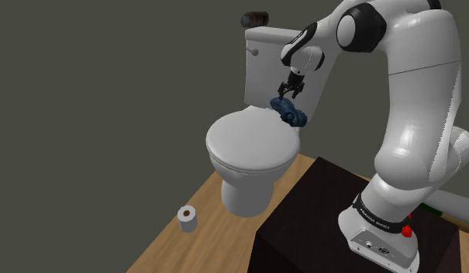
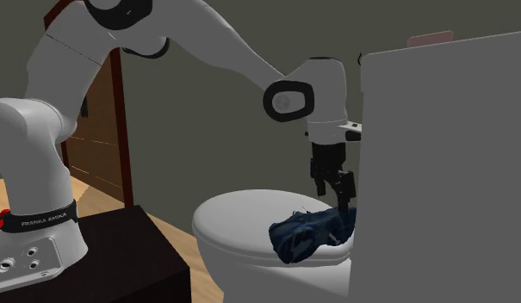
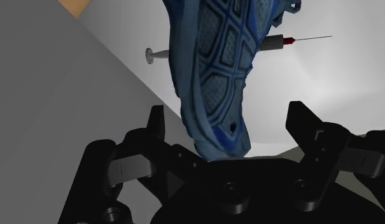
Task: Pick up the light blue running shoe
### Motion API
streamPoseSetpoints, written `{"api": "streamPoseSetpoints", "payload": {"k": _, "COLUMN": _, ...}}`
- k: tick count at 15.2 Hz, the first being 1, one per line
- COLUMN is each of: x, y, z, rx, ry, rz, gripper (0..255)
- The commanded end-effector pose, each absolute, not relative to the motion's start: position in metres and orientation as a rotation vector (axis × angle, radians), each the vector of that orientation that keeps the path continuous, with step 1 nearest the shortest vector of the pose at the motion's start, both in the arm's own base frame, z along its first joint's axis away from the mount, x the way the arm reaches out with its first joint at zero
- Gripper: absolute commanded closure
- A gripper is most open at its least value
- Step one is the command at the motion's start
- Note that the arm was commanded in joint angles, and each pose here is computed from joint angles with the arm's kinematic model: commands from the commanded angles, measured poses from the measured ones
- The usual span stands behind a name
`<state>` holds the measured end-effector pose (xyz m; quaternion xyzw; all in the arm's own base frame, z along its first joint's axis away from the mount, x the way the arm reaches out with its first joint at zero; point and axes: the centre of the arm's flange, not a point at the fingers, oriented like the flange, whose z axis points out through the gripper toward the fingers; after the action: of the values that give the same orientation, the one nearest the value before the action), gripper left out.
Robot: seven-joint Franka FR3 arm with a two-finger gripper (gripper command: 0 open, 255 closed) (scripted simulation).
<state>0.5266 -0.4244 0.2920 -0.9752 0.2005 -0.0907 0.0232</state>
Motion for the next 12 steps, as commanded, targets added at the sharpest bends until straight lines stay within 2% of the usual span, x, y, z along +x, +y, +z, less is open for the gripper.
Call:
{"api": "streamPoseSetpoints", "payload": {"k": 1, "x": 0.528, "y": -0.427, "z": 0.282, "rx": -3.017, "ry": 0.625, "rz": -0.282, "gripper": 0}}
{"api": "streamPoseSetpoints", "payload": {"k": 8, "x": 0.528, "y": -0.427, "z": 0.252, "rx": -3.017, "ry": 0.625, "rz": -0.282, "gripper": 0}}
{"api": "streamPoseSetpoints", "payload": {"k": 9, "x": 0.524, "y": -0.428, "z": 0.252, "rx": -3.016, "ry": 0.625, "rz": -0.283, "gripper": 255}}
{"api": "streamPoseSetpoints", "payload": {"k": 12, "x": 0.519, "y": -0.425, "z": 0.254, "rx": -3.017, "ry": 0.624, "rz": -0.284, "gripper": 255}}
